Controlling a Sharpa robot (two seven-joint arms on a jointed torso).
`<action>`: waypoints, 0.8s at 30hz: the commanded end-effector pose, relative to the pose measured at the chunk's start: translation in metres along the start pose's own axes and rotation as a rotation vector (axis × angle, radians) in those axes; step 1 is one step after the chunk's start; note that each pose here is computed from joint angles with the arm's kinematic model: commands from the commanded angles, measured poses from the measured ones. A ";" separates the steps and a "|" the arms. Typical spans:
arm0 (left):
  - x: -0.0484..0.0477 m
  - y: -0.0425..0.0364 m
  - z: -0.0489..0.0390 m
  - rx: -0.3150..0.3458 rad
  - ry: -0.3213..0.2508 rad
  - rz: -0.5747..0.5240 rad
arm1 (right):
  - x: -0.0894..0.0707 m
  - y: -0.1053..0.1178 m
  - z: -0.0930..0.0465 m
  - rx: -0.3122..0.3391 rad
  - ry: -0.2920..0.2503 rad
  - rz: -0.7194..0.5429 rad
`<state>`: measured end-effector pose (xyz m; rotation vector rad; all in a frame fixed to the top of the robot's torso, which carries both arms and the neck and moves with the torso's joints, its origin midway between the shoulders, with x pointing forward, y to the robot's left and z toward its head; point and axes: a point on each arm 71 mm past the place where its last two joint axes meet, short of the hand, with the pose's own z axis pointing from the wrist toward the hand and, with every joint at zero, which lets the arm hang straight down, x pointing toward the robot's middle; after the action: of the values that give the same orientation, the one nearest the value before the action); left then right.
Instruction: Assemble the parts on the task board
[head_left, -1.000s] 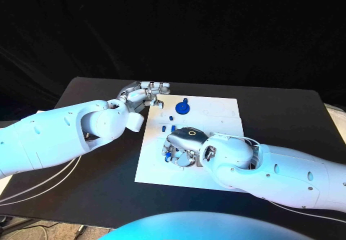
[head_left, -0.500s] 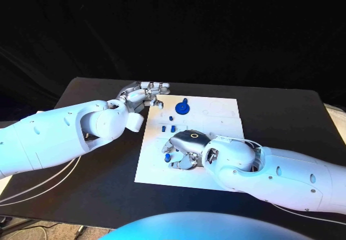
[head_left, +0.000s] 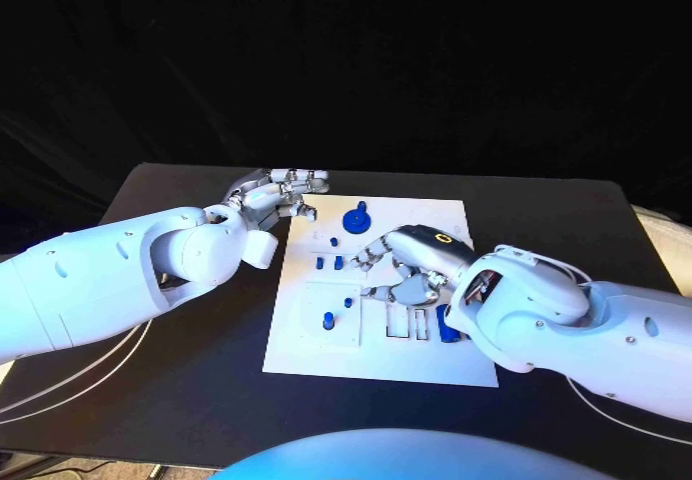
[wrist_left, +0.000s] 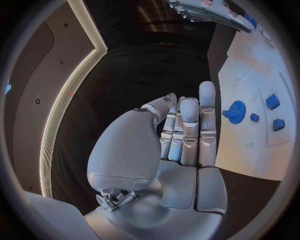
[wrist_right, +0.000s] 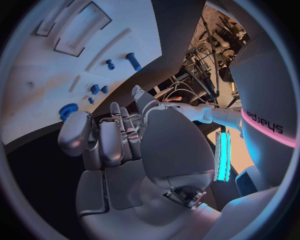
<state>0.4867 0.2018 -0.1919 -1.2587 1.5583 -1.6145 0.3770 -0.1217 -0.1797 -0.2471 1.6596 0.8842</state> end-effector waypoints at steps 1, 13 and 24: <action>0.0026 -0.0004 0.0007 0.005 0.019 -0.002 | -0.014 -0.018 -0.012 0.106 0.013 0.131; 0.0065 0.0007 -0.0012 0.001 0.028 -0.006 | -0.031 -0.085 -0.075 0.514 0.119 0.077; 0.0106 0.0009 -0.0020 0.003 0.038 -0.009 | -0.021 -0.093 -0.091 0.601 0.179 -0.058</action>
<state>0.4814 0.1951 -0.1912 -1.2542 1.5735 -1.6340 0.3705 -0.2504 -0.1956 0.1026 1.9880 0.3931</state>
